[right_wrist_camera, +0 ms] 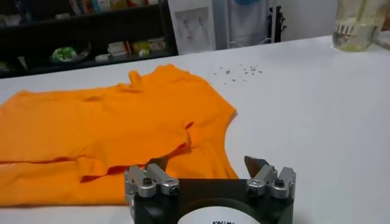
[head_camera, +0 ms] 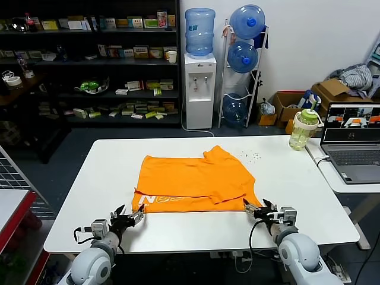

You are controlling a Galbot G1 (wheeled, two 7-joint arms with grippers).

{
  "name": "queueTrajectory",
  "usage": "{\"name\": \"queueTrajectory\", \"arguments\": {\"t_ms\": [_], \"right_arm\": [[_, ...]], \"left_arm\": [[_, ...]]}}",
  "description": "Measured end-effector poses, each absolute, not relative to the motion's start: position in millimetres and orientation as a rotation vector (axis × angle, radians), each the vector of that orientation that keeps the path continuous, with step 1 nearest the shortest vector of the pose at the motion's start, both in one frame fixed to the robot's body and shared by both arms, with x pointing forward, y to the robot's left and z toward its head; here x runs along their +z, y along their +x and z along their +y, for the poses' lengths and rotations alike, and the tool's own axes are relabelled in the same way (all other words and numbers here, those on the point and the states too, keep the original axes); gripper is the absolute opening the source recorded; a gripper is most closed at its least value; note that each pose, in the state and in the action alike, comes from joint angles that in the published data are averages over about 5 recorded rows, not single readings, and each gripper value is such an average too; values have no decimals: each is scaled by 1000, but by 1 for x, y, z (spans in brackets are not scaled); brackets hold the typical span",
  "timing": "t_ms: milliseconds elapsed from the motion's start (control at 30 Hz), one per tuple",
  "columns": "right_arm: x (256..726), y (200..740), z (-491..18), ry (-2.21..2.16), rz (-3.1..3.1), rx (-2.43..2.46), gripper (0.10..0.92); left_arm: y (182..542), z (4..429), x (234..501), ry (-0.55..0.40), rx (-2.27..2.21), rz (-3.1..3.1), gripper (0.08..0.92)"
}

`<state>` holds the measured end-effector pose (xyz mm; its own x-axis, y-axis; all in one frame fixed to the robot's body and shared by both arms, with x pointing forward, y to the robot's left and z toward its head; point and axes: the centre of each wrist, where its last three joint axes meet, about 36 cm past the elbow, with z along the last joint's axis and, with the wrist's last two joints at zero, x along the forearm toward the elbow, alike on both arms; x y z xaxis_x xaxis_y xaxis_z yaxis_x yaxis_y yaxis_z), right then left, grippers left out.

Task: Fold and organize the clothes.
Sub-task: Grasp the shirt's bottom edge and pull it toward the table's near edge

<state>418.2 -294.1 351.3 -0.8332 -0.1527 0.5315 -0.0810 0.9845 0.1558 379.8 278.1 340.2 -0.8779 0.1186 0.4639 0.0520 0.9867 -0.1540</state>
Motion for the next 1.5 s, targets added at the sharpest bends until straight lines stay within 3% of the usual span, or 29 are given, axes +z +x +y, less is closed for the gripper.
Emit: {"name": "queueTrajectory", "arguments": {"t_ms": [200, 633, 933, 1167, 1500], "right_arm": [[353, 421, -290, 177, -2532, -197, 749], [356, 420, -291, 160, -2493, -234, 377], [361, 414, -293, 150, -2506, -239, 139], [368, 406, -297, 137, -2526, -248, 125], [387, 380, -301, 131, -2535, -266, 125]], "left_arm": [[381, 276, 342, -122, 186, -2639, 796], [380, 274, 341, -123, 179, -2625, 520], [379, 271, 343, -123, 183, -2630, 262], [378, 271, 346, -120, 187, -2639, 95], [371, 280, 359, -96, 192, -2651, 90]]}}
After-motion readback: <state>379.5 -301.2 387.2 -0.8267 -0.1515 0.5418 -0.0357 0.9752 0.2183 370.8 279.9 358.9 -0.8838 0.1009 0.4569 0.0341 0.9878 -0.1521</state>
